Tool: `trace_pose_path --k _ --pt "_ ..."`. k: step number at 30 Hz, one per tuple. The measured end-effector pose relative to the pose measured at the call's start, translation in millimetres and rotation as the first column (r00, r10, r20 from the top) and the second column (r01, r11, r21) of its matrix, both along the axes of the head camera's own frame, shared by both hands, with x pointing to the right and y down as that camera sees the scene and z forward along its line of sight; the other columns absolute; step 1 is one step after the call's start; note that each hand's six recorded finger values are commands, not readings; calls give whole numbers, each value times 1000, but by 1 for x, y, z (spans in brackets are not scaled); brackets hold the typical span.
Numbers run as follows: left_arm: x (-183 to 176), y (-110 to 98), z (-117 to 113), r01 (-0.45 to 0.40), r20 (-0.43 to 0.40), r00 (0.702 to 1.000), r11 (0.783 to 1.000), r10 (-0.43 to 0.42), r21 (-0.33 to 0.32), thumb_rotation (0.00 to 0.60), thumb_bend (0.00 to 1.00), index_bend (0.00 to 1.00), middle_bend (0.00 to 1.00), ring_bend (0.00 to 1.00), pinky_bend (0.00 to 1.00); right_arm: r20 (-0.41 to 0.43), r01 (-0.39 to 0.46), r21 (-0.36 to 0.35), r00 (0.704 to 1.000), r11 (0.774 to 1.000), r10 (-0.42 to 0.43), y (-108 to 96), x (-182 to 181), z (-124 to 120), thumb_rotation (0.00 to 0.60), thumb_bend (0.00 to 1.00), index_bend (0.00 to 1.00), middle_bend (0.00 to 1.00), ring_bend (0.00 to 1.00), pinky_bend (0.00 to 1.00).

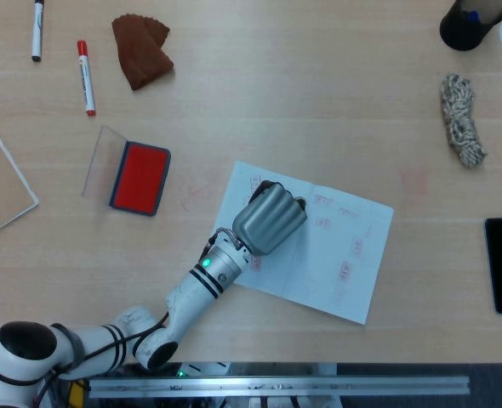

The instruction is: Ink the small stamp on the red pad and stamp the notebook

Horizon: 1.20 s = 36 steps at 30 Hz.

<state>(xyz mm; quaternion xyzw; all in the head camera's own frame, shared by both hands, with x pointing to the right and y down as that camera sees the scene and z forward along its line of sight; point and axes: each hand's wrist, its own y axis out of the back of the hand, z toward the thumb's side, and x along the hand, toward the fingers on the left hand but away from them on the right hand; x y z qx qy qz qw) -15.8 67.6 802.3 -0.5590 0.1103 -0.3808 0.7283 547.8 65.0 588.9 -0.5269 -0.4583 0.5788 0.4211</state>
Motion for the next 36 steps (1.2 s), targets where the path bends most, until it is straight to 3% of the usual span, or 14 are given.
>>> trace_pose_path --k 9,18,25,36 --pt "-13 -15 -32 27 -70 997 999 -24 43 600 284 590 989 1000 1000 7 8 6 1000 1000 -8 -2 -3 0 600 262 315 385 311 419" --pt "-65 -35 -59 96 -106 991 991 -86 90 600 284 589 989 1000 1000 17 24 11 1000 1000 -24 -6 -8 0 600 262 315 385 311 419" --pt "-100 -30 -42 121 -43 992 990 -118 74 600 284 580 989 1000 1000 20 44 8 999 999 -44 -9 -15 3 600 262 315 385 311 419" --pt "-121 -30 -17 139 41 989 987 -142 77 600 284 574 989 1000 1000 13 42 10 999 999 -43 -8 -16 1 600 263 315 385 311 419"
